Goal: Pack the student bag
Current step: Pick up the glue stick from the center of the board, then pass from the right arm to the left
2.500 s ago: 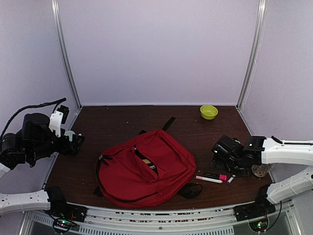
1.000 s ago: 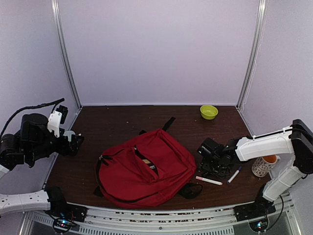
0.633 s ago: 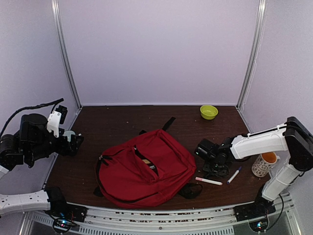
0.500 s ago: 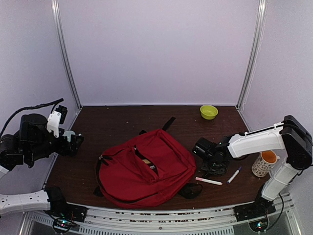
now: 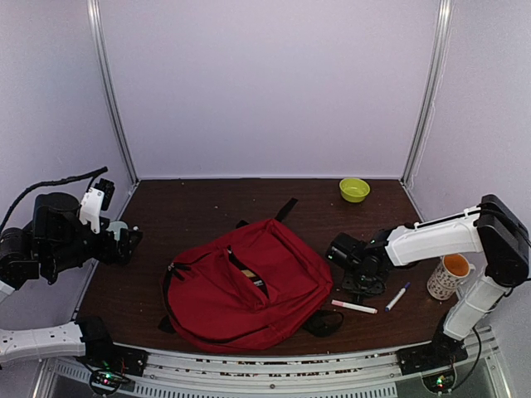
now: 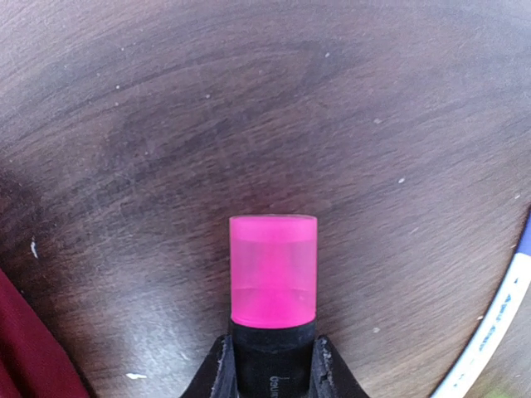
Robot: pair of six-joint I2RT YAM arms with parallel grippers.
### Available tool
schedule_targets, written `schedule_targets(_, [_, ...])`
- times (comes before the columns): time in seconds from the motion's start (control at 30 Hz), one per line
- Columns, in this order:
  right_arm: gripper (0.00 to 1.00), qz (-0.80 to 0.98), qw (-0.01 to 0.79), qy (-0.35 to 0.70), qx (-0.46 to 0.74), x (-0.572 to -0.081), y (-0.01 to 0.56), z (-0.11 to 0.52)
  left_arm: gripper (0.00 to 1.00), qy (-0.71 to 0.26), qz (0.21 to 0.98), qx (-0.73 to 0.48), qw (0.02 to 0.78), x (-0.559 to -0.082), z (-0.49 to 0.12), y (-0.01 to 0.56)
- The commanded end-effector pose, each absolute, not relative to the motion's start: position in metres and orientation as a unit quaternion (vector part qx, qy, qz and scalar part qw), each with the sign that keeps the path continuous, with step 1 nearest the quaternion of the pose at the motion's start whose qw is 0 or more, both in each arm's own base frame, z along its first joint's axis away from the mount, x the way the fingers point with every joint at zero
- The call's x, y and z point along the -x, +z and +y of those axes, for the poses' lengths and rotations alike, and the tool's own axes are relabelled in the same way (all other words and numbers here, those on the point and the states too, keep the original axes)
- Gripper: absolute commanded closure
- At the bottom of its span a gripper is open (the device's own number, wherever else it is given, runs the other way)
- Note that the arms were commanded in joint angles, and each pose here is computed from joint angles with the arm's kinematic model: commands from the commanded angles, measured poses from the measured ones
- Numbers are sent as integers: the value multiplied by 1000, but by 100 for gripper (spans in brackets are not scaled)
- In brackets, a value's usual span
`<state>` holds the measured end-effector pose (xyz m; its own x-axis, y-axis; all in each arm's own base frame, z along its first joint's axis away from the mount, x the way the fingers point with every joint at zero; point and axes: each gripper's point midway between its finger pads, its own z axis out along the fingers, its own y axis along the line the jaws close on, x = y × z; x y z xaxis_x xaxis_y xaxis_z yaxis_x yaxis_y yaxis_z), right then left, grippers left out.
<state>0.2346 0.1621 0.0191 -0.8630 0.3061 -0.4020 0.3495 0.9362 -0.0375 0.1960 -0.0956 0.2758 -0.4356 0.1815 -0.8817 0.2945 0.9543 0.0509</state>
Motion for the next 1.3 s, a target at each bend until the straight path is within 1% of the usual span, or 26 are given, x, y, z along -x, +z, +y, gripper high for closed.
schedule_targets(0.0, [86,957,235,-66,-159,-245,45,155,2,-73,840,-158,515,-194,-104,280])
schedule_targets(0.1, [86,953,251,-62,-158,-248,58,153,2,-77,839,-161,513,-194,-106,280])
schedule_targets(0.17, [89,950,264,-51,-159,-250,68,153,2,-78,840,-162,512,-194,-106,279])
schedule_targets(0.27, [91,947,277,-31,-162,-251,80,156,2,-80,840,-162,512,-193,-107,279])
schedule_targets(0.3, [94,945,282,-21,-163,-252,84,157,2,-83,839,-164,512,-193,-108,279])
schedule_targets(0.5, [100,934,315,41,-166,-257,118,173,2,-100,841,-172,503,-195,-120,274])
schedule_targets(0.63, [100,925,334,86,-162,-257,142,187,2,-122,845,-175,490,-196,-132,271])
schedule_targets(0.83, [100,907,361,154,-150,-253,180,218,2,-210,830,-187,481,-192,-166,271])
schedule_targets(1.0, [100,896,373,194,-139,-247,200,238,3,-266,818,-200,469,-189,-191,271])
schedule_targets(1.1, [100,894,377,203,-129,-244,203,245,4,-293,811,-211,460,-187,-204,269])
schedule_targets(1.27, [100,898,380,180,-134,-242,196,233,7,-316,808,-221,446,-186,-217,263])
